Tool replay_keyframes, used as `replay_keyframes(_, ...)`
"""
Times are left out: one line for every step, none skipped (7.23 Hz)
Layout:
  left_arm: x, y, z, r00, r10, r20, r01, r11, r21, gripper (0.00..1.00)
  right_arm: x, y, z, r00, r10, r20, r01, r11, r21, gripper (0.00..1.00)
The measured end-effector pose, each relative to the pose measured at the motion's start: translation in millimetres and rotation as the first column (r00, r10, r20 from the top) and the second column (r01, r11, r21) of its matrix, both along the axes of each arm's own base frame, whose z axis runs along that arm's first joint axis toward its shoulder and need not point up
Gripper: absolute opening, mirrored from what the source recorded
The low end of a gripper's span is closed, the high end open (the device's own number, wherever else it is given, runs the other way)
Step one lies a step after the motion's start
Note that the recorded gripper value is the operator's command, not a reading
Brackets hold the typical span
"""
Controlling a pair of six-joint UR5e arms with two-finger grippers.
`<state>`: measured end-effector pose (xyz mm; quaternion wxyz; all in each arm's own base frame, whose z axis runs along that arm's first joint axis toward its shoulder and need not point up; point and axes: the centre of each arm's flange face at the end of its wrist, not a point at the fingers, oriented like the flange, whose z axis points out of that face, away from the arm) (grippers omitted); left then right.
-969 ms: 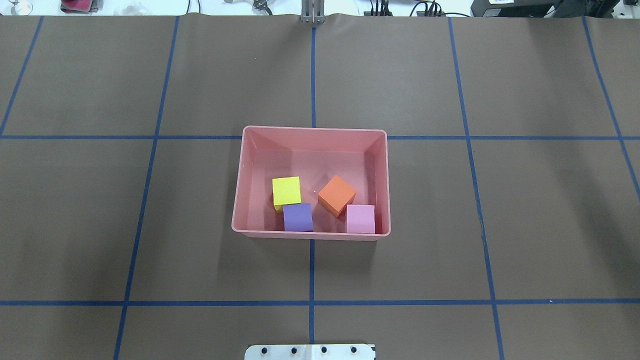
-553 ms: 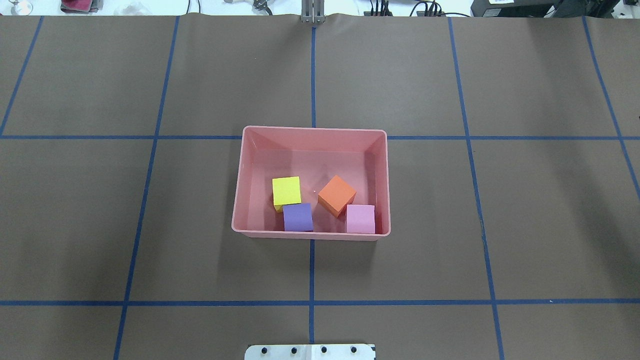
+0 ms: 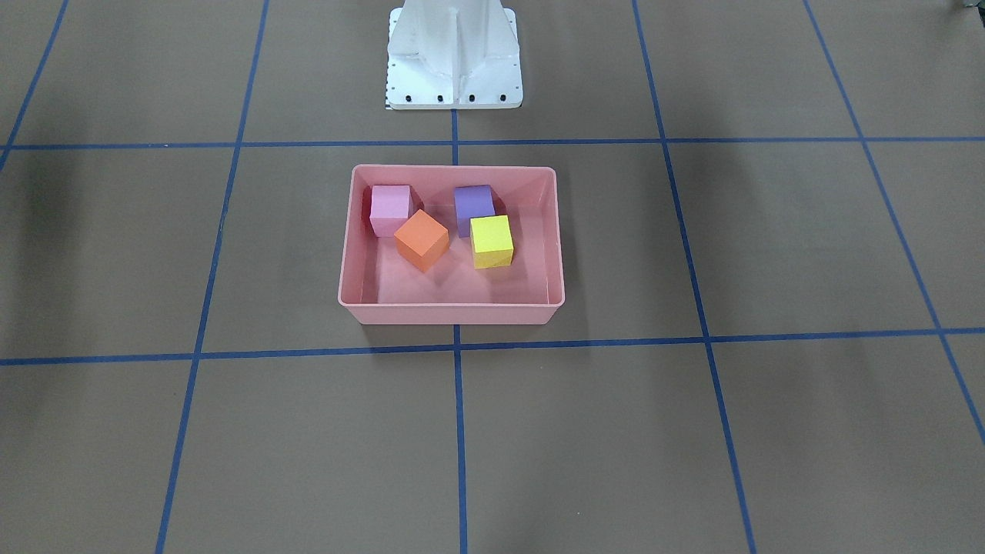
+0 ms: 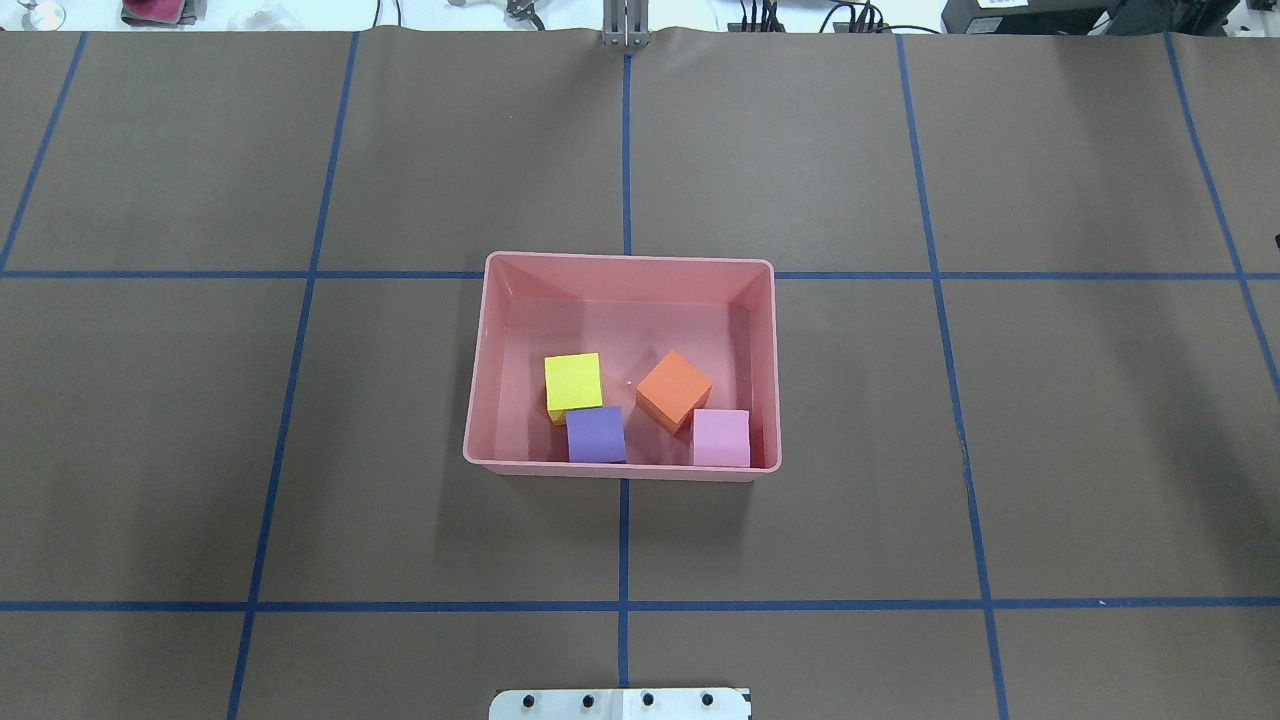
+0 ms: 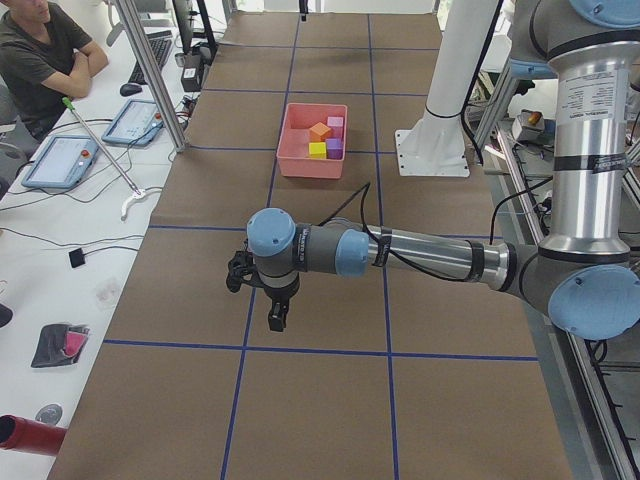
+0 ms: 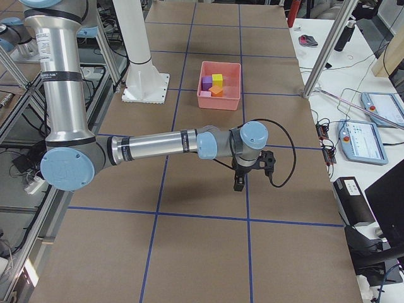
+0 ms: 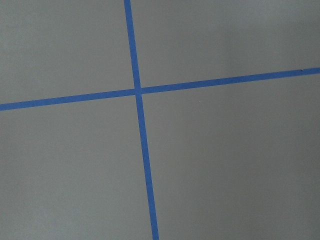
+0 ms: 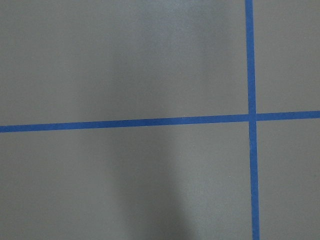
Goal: Place blocks into pink bin with both arms
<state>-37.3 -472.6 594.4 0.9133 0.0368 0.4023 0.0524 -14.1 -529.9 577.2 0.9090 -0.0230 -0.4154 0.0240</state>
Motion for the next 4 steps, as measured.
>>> replay_keyframes(0.6,-0.1,0.9,1.0,0.001,0.0,-0.001,1.0,-0.001,1.0,0.1,0.0,-0.4,1.0,-0.001,-0.001,0.001,1.0,0.003,1.0)
replay_keyframes(1.2,-0.2,2.0,1.0,0.002,0.0,-0.002,1.0,-0.003,1.0,0.4,-0.7,-1.7,1.0,-0.001,-0.008,0.001,1.0,0.009,1.0)
replay_keyframes(1.4,-0.2,2.2,1.0,0.003,0.0,-0.003,1.0,-0.004,1.0,2.0,-2.5,-2.4,0.999,0.002,-0.034,-0.002,1.0,0.019,1.0)
replay_keyframes(1.6,-0.1,2.1,1.0,0.003,0.0,-0.003,1.0,-0.004,1.0,5.7,-4.5,-1.4,0.996,0.01,-0.088,-0.007,0.999,0.034,1.0)
